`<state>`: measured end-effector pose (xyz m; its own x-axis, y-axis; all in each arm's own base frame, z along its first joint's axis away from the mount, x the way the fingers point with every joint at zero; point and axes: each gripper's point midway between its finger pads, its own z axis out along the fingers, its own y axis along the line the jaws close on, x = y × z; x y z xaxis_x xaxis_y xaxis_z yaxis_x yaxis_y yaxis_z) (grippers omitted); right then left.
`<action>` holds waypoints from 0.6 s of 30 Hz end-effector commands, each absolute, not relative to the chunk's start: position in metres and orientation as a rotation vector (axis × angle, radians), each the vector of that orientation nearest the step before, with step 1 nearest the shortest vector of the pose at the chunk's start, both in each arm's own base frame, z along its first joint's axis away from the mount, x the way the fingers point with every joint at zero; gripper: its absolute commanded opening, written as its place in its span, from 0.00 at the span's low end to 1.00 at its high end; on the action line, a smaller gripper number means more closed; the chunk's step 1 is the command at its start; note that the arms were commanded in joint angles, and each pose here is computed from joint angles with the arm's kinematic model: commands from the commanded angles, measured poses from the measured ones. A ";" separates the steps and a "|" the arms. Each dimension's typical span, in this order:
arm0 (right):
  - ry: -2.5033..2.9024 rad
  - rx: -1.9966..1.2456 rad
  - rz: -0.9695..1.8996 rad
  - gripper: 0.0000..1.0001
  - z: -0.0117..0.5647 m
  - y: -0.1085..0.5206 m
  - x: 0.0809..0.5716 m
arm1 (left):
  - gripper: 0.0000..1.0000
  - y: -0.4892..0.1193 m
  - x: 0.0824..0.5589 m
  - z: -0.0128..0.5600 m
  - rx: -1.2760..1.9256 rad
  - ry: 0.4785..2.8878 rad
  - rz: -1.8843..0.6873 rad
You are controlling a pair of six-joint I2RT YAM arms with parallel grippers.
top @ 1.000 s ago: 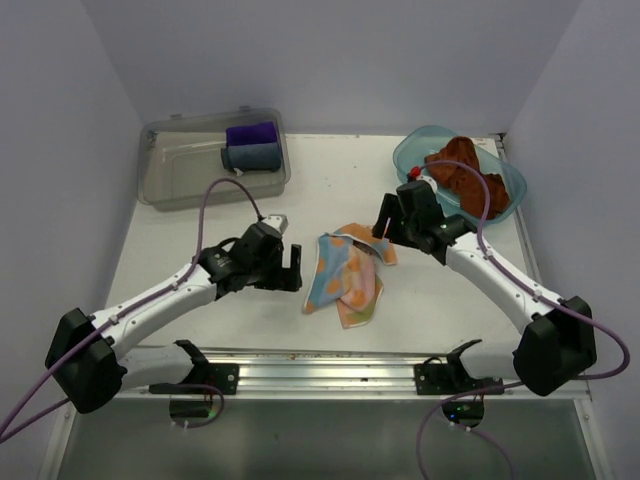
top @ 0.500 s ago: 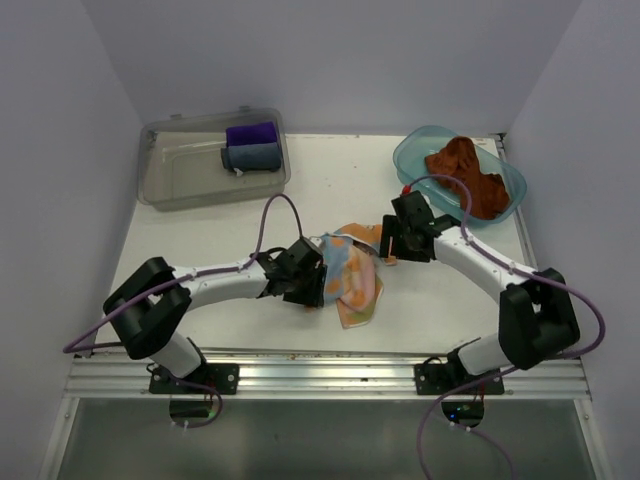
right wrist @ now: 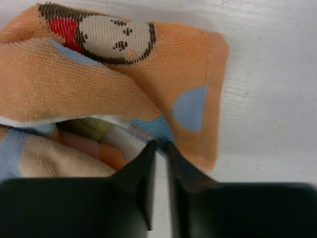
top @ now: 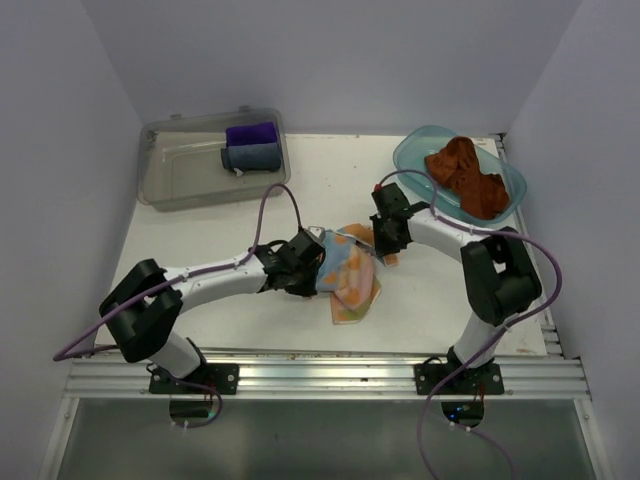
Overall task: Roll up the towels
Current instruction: Flatten the towel
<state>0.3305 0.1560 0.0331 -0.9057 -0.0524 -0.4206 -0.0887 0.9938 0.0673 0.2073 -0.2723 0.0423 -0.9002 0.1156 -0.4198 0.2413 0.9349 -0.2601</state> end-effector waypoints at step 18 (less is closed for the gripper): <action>2.293 -0.093 0.414 0.00 0.204 0.160 0.299 | 0.00 -0.177 0.254 0.256 -0.005 2.189 -0.461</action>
